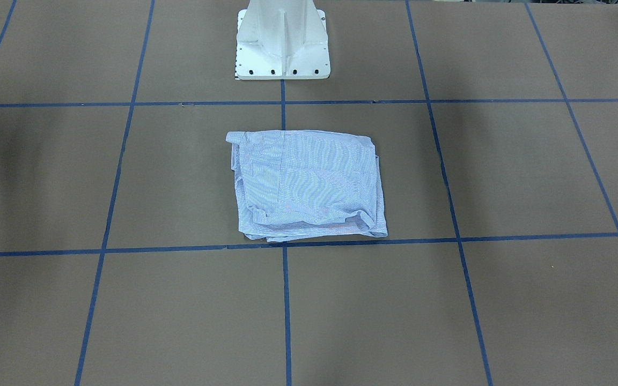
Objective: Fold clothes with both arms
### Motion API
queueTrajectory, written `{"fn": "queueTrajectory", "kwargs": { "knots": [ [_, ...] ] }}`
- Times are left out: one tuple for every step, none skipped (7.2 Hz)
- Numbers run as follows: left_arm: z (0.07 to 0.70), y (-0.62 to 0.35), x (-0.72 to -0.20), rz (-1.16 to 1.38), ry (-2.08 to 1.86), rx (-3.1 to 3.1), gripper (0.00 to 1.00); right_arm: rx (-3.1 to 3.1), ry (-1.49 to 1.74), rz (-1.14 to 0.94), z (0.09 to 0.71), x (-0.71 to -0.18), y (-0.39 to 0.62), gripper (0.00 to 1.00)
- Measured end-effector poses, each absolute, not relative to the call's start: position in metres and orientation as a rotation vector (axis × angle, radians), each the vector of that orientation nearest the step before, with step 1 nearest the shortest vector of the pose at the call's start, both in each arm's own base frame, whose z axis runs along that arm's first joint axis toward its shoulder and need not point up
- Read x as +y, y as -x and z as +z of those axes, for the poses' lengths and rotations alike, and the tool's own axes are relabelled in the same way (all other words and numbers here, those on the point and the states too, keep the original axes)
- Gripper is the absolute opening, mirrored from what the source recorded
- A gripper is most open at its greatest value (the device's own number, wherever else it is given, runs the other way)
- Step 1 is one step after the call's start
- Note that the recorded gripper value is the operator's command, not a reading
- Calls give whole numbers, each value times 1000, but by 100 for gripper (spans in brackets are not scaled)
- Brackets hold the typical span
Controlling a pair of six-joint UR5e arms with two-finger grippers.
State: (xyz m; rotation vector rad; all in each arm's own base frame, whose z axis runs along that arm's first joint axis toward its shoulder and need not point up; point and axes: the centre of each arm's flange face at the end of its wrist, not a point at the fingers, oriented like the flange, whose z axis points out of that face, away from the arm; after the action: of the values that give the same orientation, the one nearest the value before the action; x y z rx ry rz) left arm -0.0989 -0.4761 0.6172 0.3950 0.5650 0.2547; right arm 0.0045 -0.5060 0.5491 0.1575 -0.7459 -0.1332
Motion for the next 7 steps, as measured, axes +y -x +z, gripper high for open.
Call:
{"fn": "queueTrajectory", "kwargs": {
  "knots": [
    [639, 98, -470, 210, -303, 609, 100, -769, -140, -90, 581, -471, -34, 100],
    [651, 94, -466, 175, -217, 676, 100, -783, -136, -55, 596, -451, -52, 100],
    [654, 90, -461, 153, -167, 741, 100, -789, -119, -25, 604, -441, -64, 100],
    [643, 88, -458, 150, -164, 774, 100, -782, -78, -1, 615, -432, -69, 100],
    [628, 87, -457, 152, -173, 784, 100, -771, -31, 19, 628, -419, -71, 100],
    [622, 85, -454, 154, -170, 785, 100, -764, 2, 32, 640, -407, -72, 100],
    [622, 85, -449, 155, -167, 785, 100, -760, 18, 38, 647, -400, -72, 100]
  ]
}}
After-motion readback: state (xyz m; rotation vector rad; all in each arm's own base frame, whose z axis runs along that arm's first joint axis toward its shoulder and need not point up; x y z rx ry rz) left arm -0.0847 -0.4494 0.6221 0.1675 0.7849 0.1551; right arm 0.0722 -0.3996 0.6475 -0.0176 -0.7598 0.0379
